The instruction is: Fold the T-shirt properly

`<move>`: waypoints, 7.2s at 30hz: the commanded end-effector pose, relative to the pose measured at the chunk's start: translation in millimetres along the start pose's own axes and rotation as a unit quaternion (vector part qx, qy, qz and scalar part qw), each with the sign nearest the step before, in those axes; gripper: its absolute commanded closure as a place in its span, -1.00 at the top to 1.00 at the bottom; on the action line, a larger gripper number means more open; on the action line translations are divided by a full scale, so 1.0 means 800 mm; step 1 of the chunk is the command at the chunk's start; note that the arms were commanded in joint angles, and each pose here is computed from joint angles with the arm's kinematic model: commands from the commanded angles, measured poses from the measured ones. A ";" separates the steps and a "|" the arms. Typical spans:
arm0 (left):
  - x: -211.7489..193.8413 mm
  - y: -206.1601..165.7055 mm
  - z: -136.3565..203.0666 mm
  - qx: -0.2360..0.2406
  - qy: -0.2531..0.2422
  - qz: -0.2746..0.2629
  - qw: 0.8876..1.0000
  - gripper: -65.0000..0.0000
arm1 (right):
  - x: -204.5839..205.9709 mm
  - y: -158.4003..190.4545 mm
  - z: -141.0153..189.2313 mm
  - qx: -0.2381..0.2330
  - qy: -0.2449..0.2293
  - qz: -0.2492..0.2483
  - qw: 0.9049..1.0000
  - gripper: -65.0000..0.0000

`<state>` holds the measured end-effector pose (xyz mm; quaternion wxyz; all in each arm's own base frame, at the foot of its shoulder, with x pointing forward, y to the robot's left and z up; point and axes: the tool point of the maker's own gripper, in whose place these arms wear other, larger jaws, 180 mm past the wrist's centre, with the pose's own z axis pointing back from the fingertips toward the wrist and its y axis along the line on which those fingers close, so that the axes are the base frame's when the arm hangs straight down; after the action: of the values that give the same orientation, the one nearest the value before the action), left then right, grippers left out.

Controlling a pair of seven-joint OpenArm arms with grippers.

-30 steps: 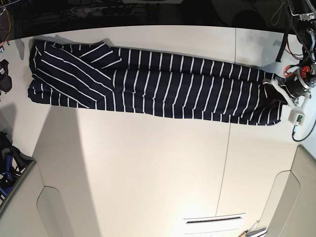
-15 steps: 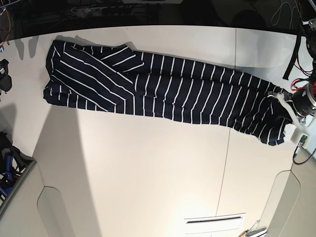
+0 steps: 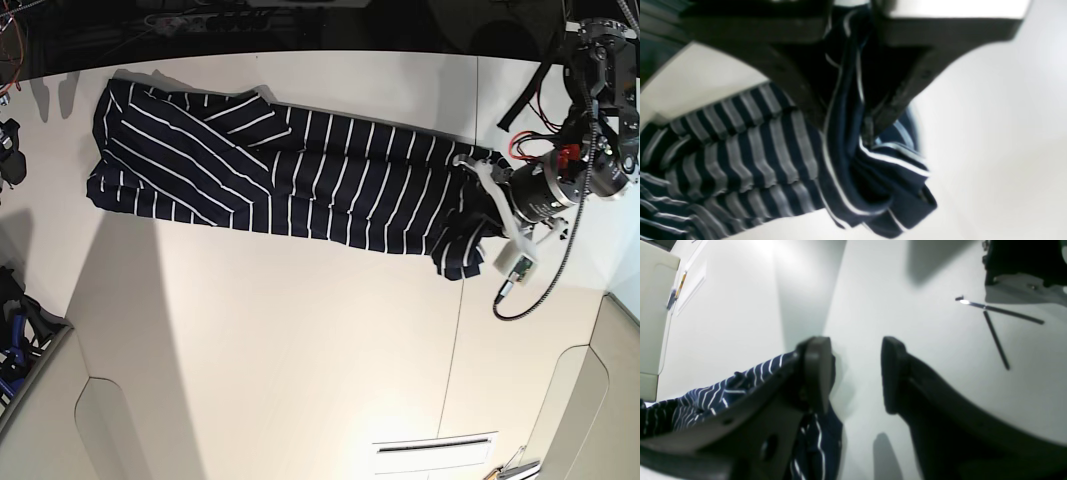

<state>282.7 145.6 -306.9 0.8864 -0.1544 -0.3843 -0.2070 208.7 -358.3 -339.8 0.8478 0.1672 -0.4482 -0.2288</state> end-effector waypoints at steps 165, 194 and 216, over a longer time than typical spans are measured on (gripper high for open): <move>0.014 -0.037 -0.026 -0.052 -0.111 0.151 0.981 -0.03 | -0.126 0.081 -0.064 0.145 0.239 0.039 0.959 -1.00; -0.108 -0.100 -0.040 -0.058 0.017 0.112 0.992 -0.03 | 0.037 0.124 -0.048 0.222 0.115 0.090 0.964 -1.00; -0.174 -0.096 -0.097 -0.067 0.092 0.156 0.981 -0.03 | -0.081 0.360 -0.049 0.391 0.120 0.181 0.894 -1.00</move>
<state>223.5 66.4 -430.8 0.8988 -0.2954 -0.3095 -0.0953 271.9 -79.3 -281.7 0.8075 0.4197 -0.3904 0.1392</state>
